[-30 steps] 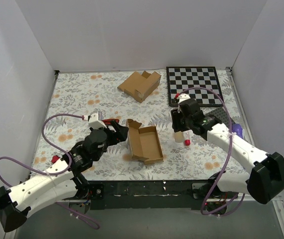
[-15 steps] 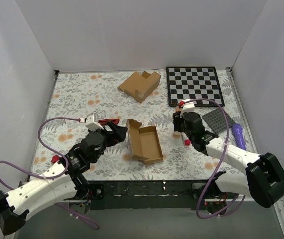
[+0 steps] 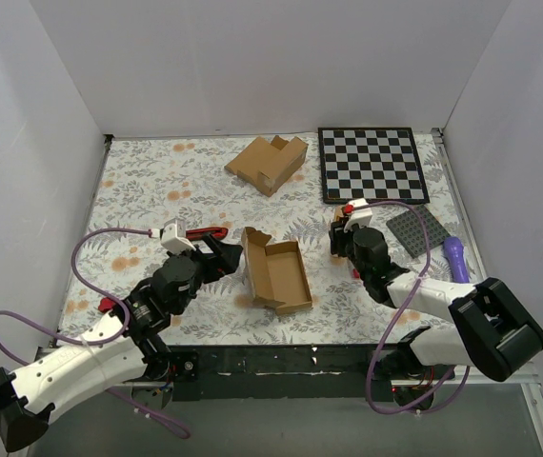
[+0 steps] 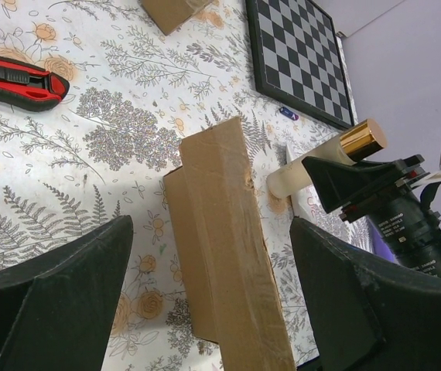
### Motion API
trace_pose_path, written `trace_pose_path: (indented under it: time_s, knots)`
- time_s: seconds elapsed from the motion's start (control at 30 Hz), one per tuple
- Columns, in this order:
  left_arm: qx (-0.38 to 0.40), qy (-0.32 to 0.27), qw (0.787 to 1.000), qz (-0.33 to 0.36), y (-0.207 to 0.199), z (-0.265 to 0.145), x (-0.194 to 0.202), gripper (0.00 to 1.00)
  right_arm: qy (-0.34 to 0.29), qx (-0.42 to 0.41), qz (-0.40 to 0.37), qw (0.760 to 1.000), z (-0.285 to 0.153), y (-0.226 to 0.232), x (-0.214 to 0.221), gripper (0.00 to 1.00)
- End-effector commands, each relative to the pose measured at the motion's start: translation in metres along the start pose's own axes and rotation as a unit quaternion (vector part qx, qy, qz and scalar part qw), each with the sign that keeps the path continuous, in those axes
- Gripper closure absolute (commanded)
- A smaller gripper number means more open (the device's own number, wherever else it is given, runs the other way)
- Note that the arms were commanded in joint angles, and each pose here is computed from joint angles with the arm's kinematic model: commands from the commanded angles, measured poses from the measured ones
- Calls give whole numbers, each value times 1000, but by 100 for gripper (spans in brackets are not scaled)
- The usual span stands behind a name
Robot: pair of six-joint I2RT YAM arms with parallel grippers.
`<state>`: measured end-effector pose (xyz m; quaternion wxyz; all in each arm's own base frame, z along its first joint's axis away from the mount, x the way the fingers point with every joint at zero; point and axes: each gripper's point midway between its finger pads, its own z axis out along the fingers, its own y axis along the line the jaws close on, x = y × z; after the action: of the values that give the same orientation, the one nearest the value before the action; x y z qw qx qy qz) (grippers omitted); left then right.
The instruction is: Unpack the express box
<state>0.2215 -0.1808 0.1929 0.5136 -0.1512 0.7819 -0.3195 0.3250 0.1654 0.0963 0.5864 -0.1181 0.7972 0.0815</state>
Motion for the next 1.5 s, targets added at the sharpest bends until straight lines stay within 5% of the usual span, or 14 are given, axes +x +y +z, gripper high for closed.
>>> trace_pose_path:
  time_s: [0.0, 0.1, 0.4, 0.5, 0.97, 1.17, 1.27, 1.47]
  knots:
    - [-2, -8, 1000, -5, 4, -2, -2, 17, -81, 3, 38, 996, -1, 1, -40, 91]
    - [-4, -7, 1000, 1, 5, -1, -1, 16, -57, 6, 50, 997, -5, 1, -27, 60]
    - [1, -7, 1000, 17, 5, -3, -2, 14, -30, -2, 76, 997, -18, 6, -25, 29]
    - [4, -9, 1000, 19, 5, -3, -2, 14, -33, -15, 80, 996, -21, 11, -36, 10]
    - [-8, -18, 1000, 23, 4, 1, -8, 12, -103, -19, 125, 987, -57, 5, -127, 4]
    - [-37, -27, 999, 23, 4, -2, -20, 2, -104, -23, 132, 986, -93, -6, -116, 4]
    - [-34, -27, 999, 30, -5, -3, -29, 2, -141, -53, 132, 980, -115, -6, -115, 3]
    - [-63, -8, 998, 18, -21, 5, -35, 2, -104, -141, 76, 982, -132, 20, -91, 2]
